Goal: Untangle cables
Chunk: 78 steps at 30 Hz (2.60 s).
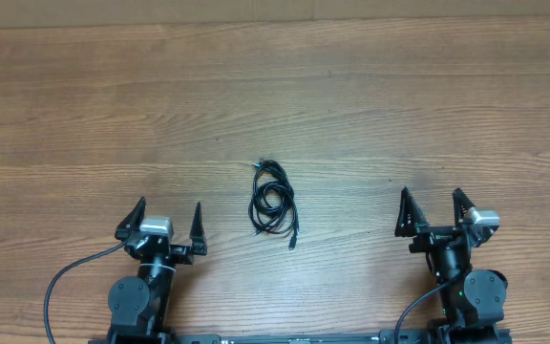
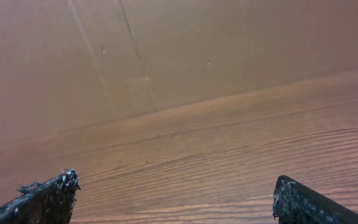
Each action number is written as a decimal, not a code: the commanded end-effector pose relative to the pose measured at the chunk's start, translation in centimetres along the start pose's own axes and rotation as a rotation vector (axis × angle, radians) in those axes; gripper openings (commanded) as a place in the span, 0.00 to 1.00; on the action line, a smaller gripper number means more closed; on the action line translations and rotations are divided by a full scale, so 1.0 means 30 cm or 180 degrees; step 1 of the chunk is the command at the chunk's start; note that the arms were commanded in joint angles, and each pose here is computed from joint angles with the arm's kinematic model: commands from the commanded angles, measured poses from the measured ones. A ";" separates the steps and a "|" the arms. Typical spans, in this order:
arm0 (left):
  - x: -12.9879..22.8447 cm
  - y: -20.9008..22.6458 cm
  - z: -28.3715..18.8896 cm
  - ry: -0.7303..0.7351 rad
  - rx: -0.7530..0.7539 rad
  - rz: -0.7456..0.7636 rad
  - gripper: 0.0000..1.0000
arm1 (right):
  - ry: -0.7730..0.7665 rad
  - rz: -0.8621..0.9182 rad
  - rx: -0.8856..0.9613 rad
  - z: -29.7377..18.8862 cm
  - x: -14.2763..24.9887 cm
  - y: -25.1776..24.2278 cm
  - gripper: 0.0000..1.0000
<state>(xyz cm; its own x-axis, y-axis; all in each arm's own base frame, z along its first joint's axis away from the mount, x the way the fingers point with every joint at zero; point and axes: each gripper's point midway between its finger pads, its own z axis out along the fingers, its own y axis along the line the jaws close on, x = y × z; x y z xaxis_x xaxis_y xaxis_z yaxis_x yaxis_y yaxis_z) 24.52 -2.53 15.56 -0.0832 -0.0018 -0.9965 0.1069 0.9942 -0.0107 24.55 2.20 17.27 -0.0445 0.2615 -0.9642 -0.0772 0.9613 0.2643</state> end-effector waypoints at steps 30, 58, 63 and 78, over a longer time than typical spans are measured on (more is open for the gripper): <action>0.000 0.010 -0.001 -0.0017 -0.0043 -0.0044 1.00 | 0.0000 0.0012 -0.0018 0.000 0.009 0.001 1.00; -0.003 0.021 -0.002 -0.0028 -0.0104 -0.0044 0.99 | 0.0000 0.0011 -0.0018 0.000 0.009 0.001 1.00; -0.011 0.021 -0.002 -0.0058 -0.0105 -0.0043 1.00 | 0.0000 0.0011 -0.0018 0.000 0.009 0.001 1.00; -0.007 0.016 -0.006 0.0014 -0.0080 0.0038 1.00 | 0.0000 0.0011 -0.0018 0.000 0.009 0.001 1.00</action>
<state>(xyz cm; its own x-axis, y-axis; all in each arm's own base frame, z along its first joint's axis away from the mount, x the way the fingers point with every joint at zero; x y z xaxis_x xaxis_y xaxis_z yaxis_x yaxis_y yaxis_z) 24.52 -2.33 15.45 -0.0879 -0.0003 -0.9961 0.0956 0.9954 -0.0087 24.55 2.20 17.26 -0.0449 0.2619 -0.9641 -0.0771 0.9612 0.2647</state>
